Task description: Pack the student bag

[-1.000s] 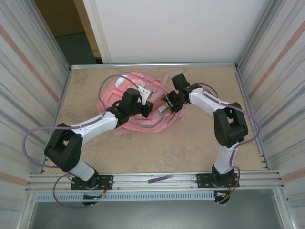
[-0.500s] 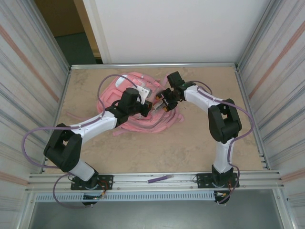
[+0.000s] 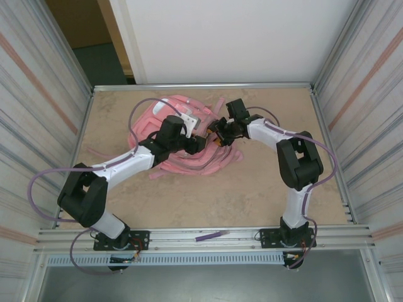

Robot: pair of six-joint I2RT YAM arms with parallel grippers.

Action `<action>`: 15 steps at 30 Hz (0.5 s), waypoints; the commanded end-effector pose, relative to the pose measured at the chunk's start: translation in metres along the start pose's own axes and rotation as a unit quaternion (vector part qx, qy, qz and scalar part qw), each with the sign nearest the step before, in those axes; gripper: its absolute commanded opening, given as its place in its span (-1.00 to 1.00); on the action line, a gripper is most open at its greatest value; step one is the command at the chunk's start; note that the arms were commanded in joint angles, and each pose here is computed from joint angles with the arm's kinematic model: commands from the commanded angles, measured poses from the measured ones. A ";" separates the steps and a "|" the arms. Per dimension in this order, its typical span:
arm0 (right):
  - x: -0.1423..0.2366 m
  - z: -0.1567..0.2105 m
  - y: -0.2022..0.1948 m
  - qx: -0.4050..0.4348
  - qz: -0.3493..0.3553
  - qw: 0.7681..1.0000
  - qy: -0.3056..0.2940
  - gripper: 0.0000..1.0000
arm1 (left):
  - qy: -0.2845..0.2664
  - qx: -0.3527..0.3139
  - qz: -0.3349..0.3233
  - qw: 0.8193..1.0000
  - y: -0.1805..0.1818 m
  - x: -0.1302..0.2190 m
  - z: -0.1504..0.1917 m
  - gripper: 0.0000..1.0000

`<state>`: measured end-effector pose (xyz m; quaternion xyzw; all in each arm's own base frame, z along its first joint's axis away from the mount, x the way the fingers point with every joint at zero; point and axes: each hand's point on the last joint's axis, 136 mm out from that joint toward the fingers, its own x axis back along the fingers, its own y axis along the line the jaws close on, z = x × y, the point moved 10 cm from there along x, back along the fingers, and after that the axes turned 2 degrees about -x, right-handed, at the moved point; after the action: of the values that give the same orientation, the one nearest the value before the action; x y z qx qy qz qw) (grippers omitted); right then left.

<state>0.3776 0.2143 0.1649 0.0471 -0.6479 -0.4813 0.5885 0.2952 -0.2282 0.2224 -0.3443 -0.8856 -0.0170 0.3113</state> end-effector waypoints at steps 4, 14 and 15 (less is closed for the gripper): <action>0.010 0.012 0.018 0.046 -0.050 0.997 0.021 0.06 | 0.026 -0.012 -0.037 0.999 -0.007 -0.002 -0.007 0.23; 0.009 0.020 0.018 0.042 -0.061 0.997 0.032 0.11 | 0.054 -0.058 -0.105 0.991 -0.002 -0.031 0.005 0.21; 0.009 0.021 0.019 0.042 -0.061 0.997 0.034 0.11 | 0.056 -0.056 -0.117 0.990 0.000 -0.032 0.005 0.16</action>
<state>0.3753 0.2199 0.1650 0.0769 -0.6483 -0.4805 0.5856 0.3025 -0.2469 0.1965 -0.2903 -0.8873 -0.0976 0.3449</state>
